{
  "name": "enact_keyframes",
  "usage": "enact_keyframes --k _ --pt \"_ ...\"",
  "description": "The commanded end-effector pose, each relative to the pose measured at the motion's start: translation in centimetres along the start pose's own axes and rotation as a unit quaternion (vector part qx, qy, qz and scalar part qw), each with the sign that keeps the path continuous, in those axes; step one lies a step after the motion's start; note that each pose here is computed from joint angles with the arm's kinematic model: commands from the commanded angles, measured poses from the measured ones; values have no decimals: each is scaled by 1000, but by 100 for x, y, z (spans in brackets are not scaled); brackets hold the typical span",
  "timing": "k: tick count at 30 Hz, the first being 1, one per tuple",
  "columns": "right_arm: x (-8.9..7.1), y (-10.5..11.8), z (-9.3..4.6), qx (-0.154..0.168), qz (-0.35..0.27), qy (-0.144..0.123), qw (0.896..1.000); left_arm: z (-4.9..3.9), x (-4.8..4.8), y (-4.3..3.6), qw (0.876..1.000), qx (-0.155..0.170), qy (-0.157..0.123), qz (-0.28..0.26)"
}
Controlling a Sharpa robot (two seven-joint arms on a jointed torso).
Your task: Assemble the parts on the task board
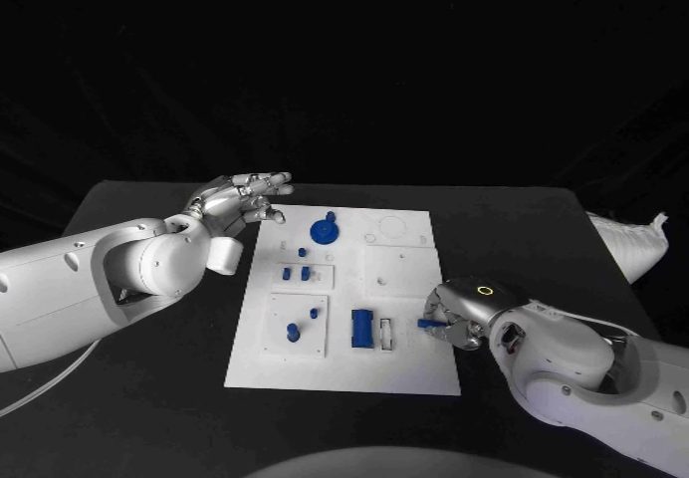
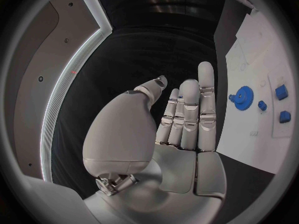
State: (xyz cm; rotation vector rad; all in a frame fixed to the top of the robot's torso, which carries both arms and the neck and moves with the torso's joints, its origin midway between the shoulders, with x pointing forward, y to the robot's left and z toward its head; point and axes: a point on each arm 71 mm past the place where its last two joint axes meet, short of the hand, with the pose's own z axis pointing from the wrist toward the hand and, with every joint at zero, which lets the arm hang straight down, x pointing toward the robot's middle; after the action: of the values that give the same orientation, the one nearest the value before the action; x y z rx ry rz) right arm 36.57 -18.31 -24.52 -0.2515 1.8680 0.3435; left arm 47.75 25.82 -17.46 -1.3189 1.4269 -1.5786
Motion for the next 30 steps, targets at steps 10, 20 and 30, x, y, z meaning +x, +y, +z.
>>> enact_keyframes --k 10,20,30 --pt "84 -30 -34 32 131 15 991 0 22 -6 1000 3 10 -2" --pt "62 21 -75 43 247 18 968 -1 27 -5 1000 3 11 -2" --pt "123 91 -50 58 300 57 950 0 39 -3 1000 3 13 -2"
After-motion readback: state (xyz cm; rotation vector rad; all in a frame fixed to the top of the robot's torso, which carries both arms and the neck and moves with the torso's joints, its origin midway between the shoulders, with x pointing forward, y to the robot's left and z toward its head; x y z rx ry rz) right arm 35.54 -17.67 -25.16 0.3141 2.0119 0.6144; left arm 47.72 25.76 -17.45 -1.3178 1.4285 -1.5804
